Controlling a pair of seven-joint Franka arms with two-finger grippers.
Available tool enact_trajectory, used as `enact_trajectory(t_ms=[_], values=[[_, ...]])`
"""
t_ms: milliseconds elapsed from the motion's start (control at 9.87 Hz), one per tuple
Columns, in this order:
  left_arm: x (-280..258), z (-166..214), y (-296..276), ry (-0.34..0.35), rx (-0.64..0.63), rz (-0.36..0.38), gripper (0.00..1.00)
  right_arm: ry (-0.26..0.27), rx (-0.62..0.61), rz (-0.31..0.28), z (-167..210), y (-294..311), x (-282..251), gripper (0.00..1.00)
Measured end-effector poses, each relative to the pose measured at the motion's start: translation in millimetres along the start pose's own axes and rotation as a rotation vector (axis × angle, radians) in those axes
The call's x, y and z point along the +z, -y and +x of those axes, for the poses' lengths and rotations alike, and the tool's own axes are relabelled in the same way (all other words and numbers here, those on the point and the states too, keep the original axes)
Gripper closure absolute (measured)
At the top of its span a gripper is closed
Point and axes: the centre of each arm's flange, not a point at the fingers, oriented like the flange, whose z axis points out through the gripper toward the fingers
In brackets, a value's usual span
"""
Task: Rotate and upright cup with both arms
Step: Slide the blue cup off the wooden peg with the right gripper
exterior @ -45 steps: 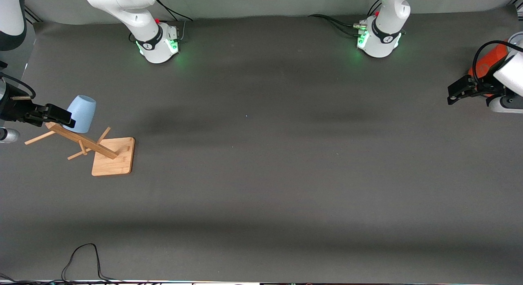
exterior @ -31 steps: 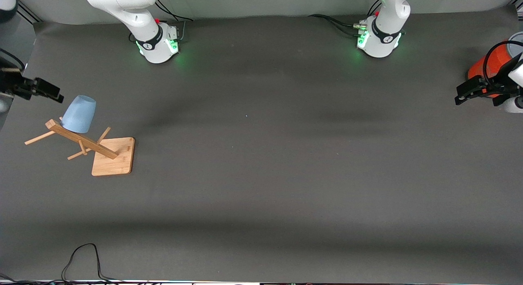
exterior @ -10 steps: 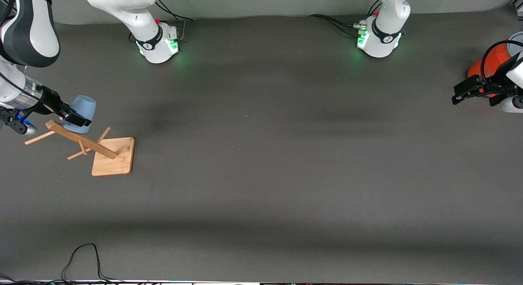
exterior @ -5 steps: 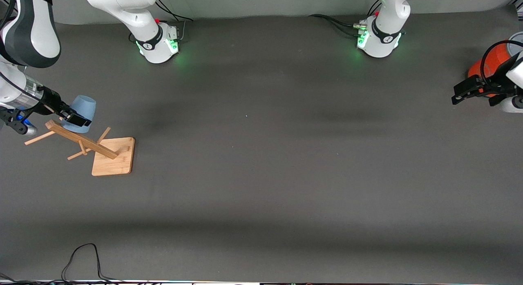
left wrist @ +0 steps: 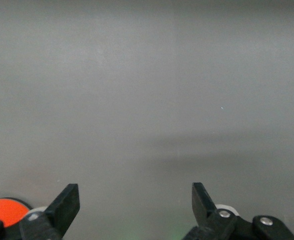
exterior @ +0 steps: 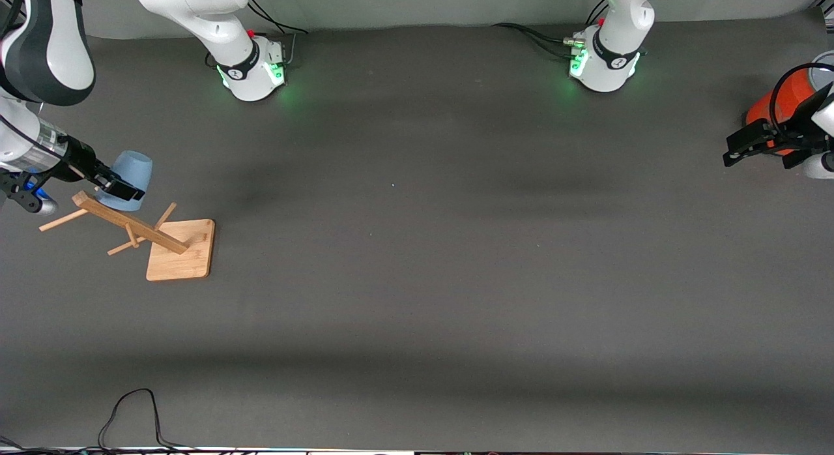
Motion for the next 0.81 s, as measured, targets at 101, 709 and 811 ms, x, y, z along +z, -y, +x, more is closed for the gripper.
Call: enact_trajectory(t_ms=[101,709,811], values=[[0.0,0.0,0.0,0.0,0.0,0.0,0.0,0.005,-0.005,0.002,-8.3,-2.0,-10.8,0.19],[0.1,0.5,-5.5,-0.001,0.01,0.0,0.0,0.064,0.118,0.021,-87.5,28.1,-62.3,0.19],[0.1,0.5,-5.6,-0.001,0.01,0.0,0.0,0.062,0.157,0.02,-105.4,44.7,-67.3,0.19]])
